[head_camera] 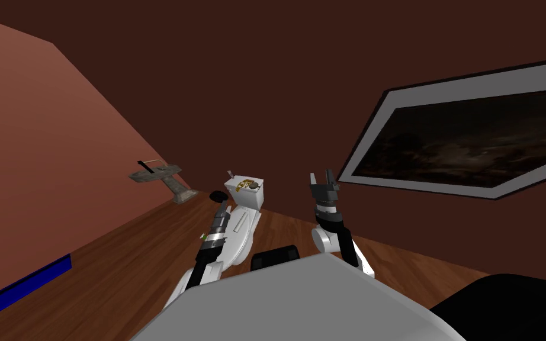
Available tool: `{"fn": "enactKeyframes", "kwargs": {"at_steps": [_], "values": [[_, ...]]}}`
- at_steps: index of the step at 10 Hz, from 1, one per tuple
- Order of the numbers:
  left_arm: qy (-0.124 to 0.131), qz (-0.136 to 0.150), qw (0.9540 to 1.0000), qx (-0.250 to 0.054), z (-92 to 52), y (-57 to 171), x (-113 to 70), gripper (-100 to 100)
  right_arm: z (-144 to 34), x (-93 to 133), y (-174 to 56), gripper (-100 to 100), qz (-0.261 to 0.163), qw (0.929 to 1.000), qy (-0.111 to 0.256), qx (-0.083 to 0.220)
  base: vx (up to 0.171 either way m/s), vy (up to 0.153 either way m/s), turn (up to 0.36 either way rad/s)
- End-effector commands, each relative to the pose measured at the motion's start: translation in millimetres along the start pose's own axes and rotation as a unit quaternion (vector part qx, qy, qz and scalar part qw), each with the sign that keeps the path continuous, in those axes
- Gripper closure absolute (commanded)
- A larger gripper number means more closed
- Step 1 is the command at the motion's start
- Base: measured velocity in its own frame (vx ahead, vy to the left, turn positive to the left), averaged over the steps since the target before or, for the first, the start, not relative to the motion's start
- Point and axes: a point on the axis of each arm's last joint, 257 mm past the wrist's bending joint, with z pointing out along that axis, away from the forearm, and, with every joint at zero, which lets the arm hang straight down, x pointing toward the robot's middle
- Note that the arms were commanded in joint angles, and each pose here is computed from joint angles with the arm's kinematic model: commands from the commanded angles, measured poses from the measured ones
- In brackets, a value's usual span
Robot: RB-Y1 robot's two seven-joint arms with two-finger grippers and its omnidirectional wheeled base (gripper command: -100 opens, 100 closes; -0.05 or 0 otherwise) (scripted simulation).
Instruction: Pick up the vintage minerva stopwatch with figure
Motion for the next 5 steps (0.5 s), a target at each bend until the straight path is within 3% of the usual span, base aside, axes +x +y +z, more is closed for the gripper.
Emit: {"fn": "enactKeyframes", "kwargs": {"at_steps": [1,3,5], "values": [[0.006,0.008,0.9997,-0.023,-9.6,22,6.3,-100,0.0,0,0,0,0.0,1.0,0.0,0.0,-0.234,0.073,-0.046],[0.014,0.014,0.9983,-0.055,-20.4,53,11.4,-100,0.0,0,0,0,0.0,1.0,0.0,0.0,-0.205,0.08,-0.058],[0.021,0.016,0.9965,-0.079,-29.1,75,16.8,-100,0.0,0,0,0,0.0,1.0,0.0,0.0,-0.136,0.042,-0.06]]}}
